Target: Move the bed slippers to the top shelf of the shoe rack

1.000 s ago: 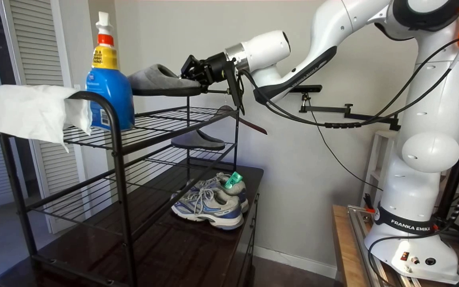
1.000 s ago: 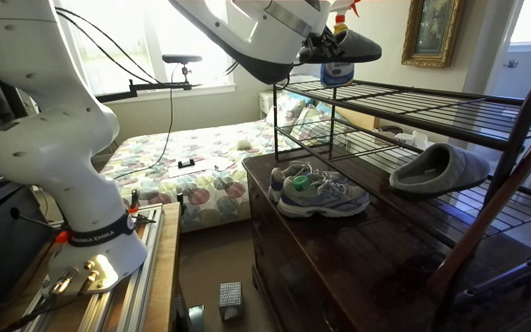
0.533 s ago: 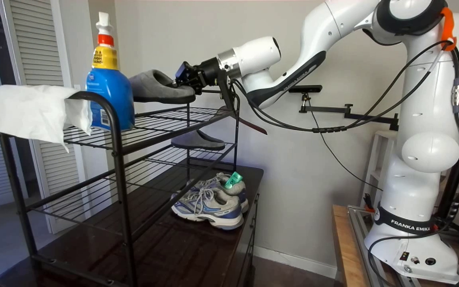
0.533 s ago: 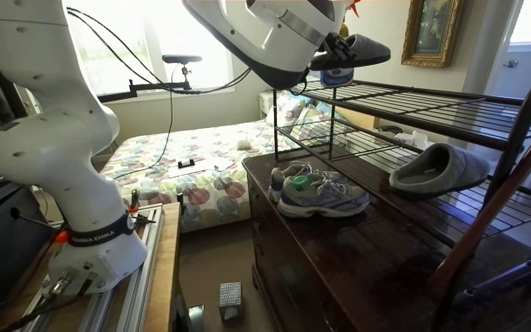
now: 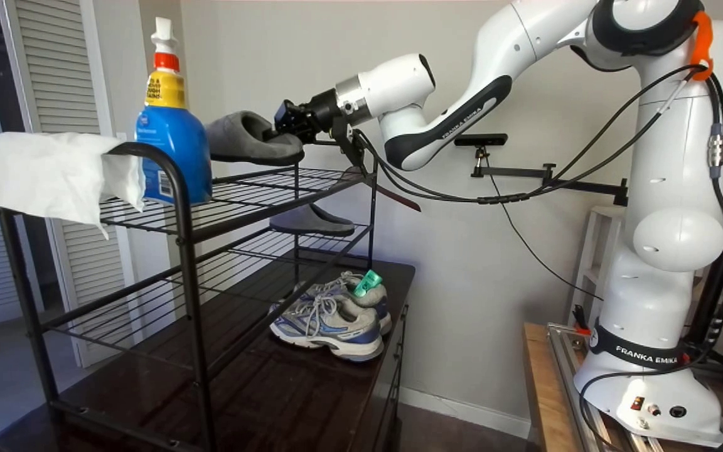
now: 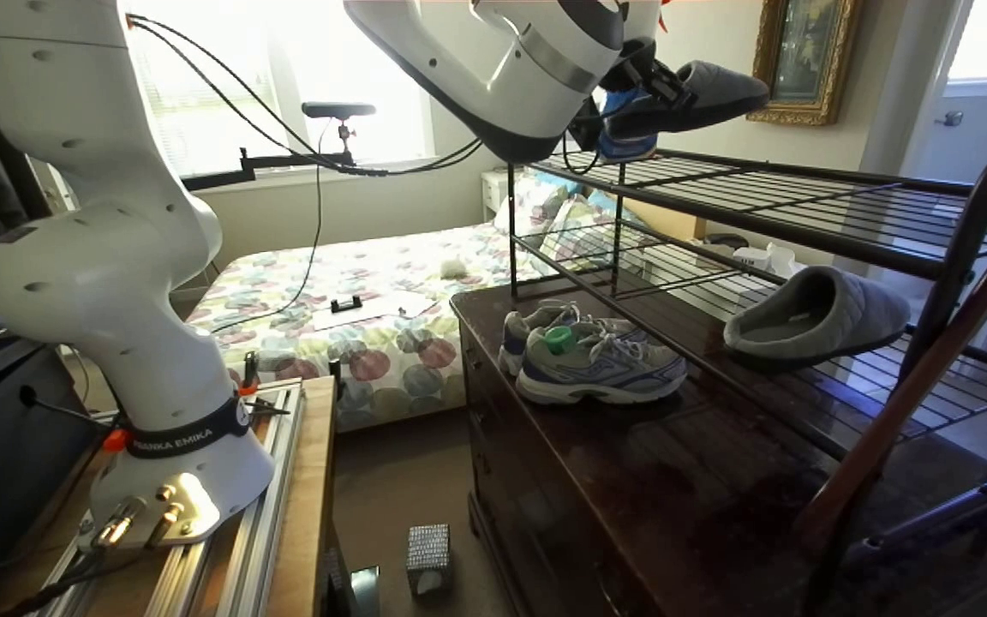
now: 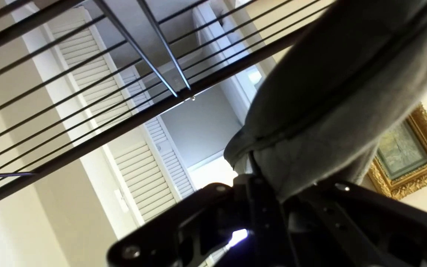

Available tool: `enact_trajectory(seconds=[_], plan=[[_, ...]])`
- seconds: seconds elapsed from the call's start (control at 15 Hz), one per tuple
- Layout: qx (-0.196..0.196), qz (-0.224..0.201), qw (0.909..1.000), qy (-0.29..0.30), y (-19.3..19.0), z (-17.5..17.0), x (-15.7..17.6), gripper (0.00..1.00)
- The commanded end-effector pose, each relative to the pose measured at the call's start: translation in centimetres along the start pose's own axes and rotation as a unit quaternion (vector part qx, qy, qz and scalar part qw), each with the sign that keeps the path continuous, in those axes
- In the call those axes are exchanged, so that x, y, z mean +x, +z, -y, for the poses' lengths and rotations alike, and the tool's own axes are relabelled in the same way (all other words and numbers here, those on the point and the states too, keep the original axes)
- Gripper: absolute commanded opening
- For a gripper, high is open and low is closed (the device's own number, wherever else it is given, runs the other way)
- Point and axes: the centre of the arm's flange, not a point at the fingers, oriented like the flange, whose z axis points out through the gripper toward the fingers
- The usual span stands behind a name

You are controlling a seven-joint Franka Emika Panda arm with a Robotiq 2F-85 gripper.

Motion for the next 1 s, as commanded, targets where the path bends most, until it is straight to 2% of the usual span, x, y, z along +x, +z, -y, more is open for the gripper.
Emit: enact_trajectory(seconds=[0.0, 0.6, 0.67, 0.73, 0.93], plan=[[-0.029, 0.007, 0.9991, -0.03, 0.8, 0.0, -2.6, 0.01], [-0.053, 0.023, 0.9968, -0.055, 0.5, -0.3, -4.3, 0.01], [-0.057, 0.021, 0.9964, -0.059, 0.4, -0.3, -4.4, 0.3], [-0.062, 0.018, 0.9959, -0.063, 0.3, -0.2, -4.3, 0.32], [-0.076, 0.011, 0.9945, -0.071, -0.5, 0.3, -3.4, 0.52]])
